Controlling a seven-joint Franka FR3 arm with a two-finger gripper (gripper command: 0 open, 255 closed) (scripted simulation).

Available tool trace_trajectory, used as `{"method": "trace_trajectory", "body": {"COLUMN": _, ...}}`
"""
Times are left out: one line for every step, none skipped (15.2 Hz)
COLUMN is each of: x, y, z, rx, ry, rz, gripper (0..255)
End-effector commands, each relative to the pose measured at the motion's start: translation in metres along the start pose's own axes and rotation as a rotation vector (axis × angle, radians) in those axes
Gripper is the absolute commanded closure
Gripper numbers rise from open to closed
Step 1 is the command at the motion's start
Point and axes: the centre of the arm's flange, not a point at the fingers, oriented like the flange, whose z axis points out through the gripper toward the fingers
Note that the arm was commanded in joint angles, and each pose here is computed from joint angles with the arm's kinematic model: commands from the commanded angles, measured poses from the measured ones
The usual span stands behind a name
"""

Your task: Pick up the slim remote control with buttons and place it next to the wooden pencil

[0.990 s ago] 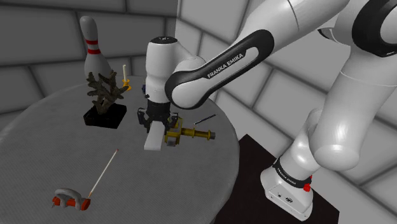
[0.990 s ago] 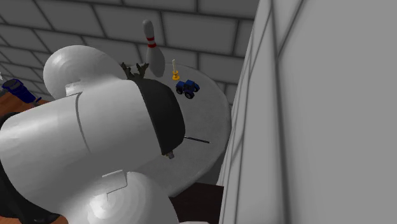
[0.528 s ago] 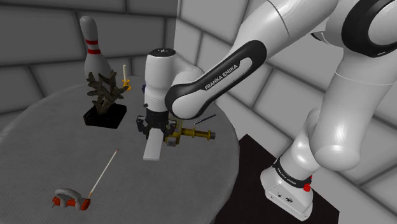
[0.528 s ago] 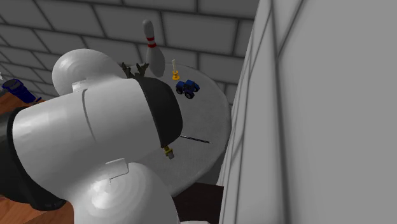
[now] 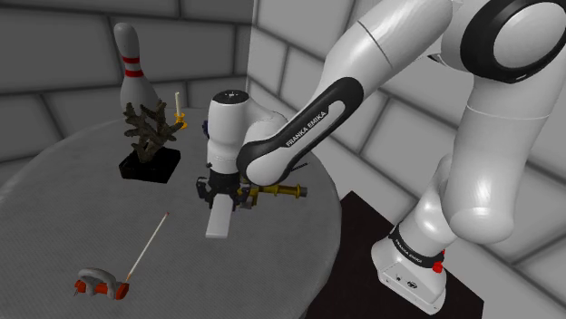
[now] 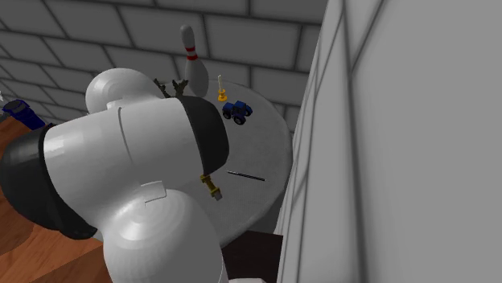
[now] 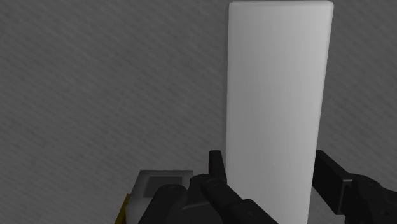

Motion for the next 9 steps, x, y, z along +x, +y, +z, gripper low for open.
{"method": "trace_trajectory", "body": {"x": 0.0007, "y": -0.0006, "z": 0.0062, "rx": 0.0, "ry": 0.0, "rz": 0.0, "gripper": 255}}
{"method": "trace_trajectory", "body": {"x": 0.0007, "y": -0.0006, "z": 0.0061, "rx": 0.0, "ry": 0.0, "rz": 0.0, "gripper": 255}}
{"method": "trace_trajectory", "body": {"x": 0.0007, "y": -0.0006, "z": 0.0061, "rx": 0.0, "ry": 0.0, "rz": 0.0, "gripper": 255}}
{"method": "trace_trajectory", "body": {"x": 0.0007, "y": -0.0006, "z": 0.0061, "rx": 0.0, "ry": 0.0, "rz": 0.0, "gripper": 255}}
{"method": "trace_trajectory", "body": {"x": 0.0007, "y": -0.0006, "z": 0.0061, "rx": 0.0, "ry": 0.0, "rz": 0.0, "gripper": 255}}
{"method": "trace_trajectory", "body": {"x": 0.0007, "y": -0.0006, "z": 0.0061, "rx": 0.0, "ry": 0.0, "rz": 0.0, "gripper": 255}}
{"method": "trace_trajectory", "body": {"x": 0.0007, "y": -0.0006, "z": 0.0061, "rx": 0.0, "ry": 0.0, "rz": 0.0, "gripper": 255}}
{"method": "trace_trajectory", "body": {"x": 0.0008, "y": -0.0011, "z": 0.0056, "rx": 0.0, "ry": 0.0, "rz": 0.0, "gripper": 0}}
{"method": "trace_trajectory", "body": {"x": 0.0009, "y": -0.0008, "z": 0.0056, "rx": 0.0, "ry": 0.0, "rz": 0.0, "gripper": 0}}
